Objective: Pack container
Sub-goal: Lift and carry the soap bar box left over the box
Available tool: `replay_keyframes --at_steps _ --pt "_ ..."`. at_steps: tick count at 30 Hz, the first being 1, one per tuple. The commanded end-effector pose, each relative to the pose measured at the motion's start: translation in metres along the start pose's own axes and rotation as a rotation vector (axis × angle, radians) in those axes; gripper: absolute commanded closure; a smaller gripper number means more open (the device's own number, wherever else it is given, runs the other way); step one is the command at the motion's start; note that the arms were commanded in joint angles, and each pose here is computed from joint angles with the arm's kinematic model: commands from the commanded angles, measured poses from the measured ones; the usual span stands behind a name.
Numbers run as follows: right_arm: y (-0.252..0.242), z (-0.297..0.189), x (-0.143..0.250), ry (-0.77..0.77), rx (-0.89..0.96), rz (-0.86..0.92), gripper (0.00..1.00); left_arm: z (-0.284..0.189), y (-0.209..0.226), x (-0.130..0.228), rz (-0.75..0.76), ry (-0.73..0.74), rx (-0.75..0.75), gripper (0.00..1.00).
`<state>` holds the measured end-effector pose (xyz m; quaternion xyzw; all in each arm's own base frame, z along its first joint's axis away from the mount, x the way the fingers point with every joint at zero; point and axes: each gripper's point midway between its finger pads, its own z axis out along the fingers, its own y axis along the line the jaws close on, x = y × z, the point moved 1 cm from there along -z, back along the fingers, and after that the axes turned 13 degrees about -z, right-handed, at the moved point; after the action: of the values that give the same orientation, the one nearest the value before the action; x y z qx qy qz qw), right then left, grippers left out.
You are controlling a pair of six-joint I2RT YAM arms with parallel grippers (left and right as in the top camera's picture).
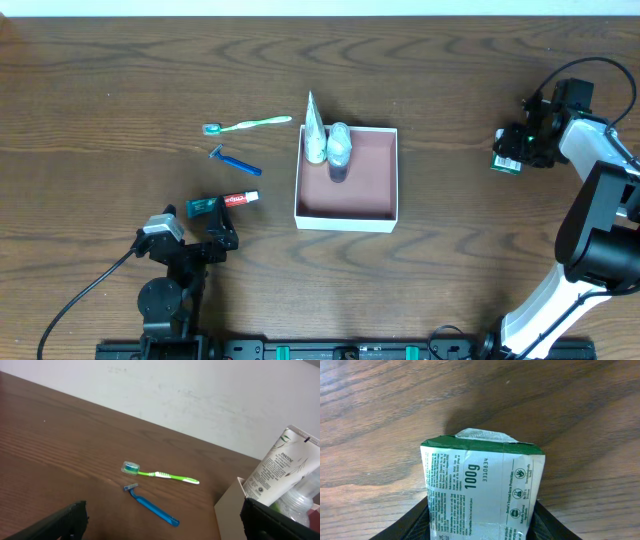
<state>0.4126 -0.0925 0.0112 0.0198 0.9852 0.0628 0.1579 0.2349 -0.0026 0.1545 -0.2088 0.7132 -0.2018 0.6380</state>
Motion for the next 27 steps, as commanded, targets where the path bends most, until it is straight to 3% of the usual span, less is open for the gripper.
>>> replay_keyframes --at_steps 1,11,16,20,27 --pt "0.019 0.013 0.013 0.046 -0.115 0.031 0.59 0.001 0.007 0.014 0.003 0.048 -0.017 0.02" --pt "0.068 -0.049 -0.033 -0.070 -0.344 -0.033 0.59 0.001 0.007 0.014 0.003 0.048 -0.017 0.02" --pt "0.115 -0.099 -0.050 -0.176 -0.494 -0.114 0.57 0.001 0.007 0.014 0.003 0.048 -0.017 0.02" --pt "0.162 -0.135 -0.053 -0.234 -0.607 -0.201 0.57 0.001 0.007 0.014 0.003 0.048 -0.017 0.02" --pt "0.242 -0.162 -0.042 -0.230 -0.653 -0.304 0.59 0.001 0.007 0.014 0.003 0.048 -0.017 0.02"
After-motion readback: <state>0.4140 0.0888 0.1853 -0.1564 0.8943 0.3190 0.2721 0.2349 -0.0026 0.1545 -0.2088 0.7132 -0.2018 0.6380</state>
